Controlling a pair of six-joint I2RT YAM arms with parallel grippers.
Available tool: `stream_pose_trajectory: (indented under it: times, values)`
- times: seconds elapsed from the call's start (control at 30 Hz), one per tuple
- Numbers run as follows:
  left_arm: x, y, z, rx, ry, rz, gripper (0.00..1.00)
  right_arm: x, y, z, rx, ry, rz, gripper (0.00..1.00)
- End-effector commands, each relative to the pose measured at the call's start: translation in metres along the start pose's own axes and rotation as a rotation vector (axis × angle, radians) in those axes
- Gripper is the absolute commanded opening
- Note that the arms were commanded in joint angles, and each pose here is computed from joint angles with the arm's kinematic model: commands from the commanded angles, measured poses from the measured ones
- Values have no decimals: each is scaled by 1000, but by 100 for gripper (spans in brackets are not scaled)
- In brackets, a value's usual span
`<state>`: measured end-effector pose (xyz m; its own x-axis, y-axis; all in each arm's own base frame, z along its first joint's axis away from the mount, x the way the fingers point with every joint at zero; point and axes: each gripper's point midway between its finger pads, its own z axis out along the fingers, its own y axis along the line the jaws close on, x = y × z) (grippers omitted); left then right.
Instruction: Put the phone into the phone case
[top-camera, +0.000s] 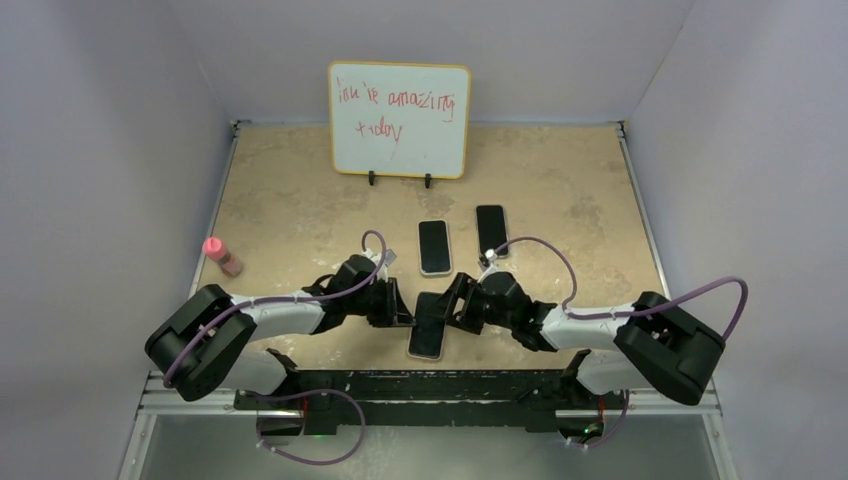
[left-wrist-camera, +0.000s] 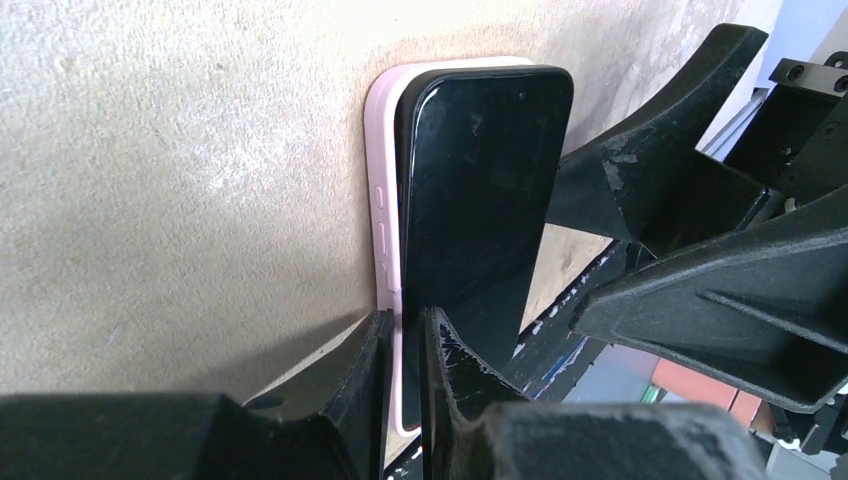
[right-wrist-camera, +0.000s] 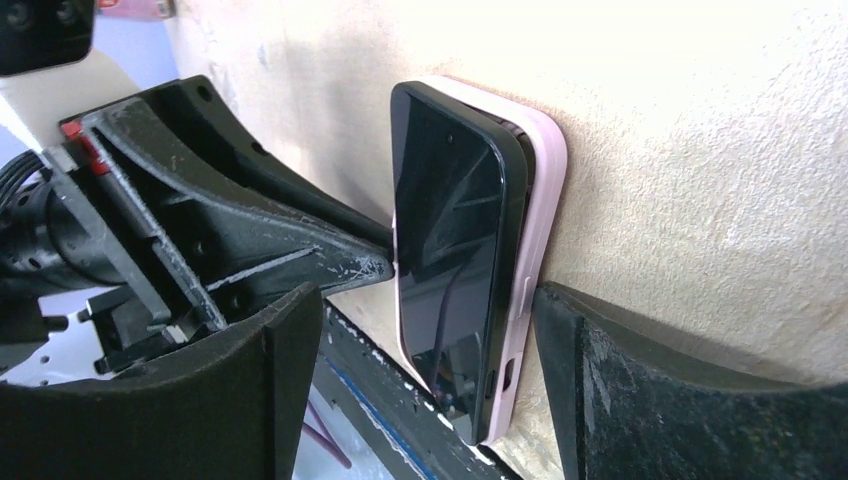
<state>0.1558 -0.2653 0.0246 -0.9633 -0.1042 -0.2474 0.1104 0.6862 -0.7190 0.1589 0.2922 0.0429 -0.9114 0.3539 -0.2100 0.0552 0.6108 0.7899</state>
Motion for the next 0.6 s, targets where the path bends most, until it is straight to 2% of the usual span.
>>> stream_pose_trajectory:
  times: [0.0, 0.37, 0.57]
  values:
    - [-1, -7, -2, 40, -4, 33, 17, -13, 60, -13, -303, -75, -43, 77]
    - [6, 2, -11, 21, -19, 29, 18, -2, 73, -25, -462, -43, -64, 69]
    - [5, 0, -11, 27, -17, 33, 20, 1, 57, -9, -376, -19, -47, 68]
